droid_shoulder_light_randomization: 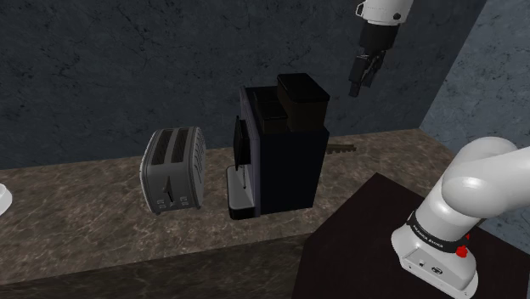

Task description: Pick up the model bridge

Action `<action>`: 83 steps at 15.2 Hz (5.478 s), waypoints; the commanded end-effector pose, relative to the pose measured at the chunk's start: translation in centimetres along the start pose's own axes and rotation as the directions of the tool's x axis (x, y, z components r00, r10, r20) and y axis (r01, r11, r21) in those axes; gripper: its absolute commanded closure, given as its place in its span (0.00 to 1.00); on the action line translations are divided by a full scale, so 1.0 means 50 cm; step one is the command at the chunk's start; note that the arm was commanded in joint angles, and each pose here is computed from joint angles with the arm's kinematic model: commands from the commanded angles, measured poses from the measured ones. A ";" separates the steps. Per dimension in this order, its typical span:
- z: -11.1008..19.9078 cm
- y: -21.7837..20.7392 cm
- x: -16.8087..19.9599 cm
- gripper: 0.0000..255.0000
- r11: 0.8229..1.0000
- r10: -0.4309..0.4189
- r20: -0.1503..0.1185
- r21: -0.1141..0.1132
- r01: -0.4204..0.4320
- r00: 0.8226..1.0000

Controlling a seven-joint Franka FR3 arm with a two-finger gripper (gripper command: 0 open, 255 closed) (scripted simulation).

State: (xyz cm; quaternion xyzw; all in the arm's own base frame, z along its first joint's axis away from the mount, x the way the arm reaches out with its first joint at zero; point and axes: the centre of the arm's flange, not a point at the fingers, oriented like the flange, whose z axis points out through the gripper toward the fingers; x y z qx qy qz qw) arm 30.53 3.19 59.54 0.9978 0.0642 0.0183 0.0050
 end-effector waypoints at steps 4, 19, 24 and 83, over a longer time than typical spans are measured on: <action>0.060 0.051 0.007 0.00 0.998 -0.057 0.005 -0.002 0.057 0.998; 0.358 0.297 0.082 0.00 0.942 -0.335 0.033 -0.010 0.335 0.942; 0.457 0.373 0.121 0.00 0.906 -0.423 0.043 -0.010 0.423 0.905; 0.831 0.672 0.372 1.00 0.645 -0.762 0.085 -0.001 0.764 0.642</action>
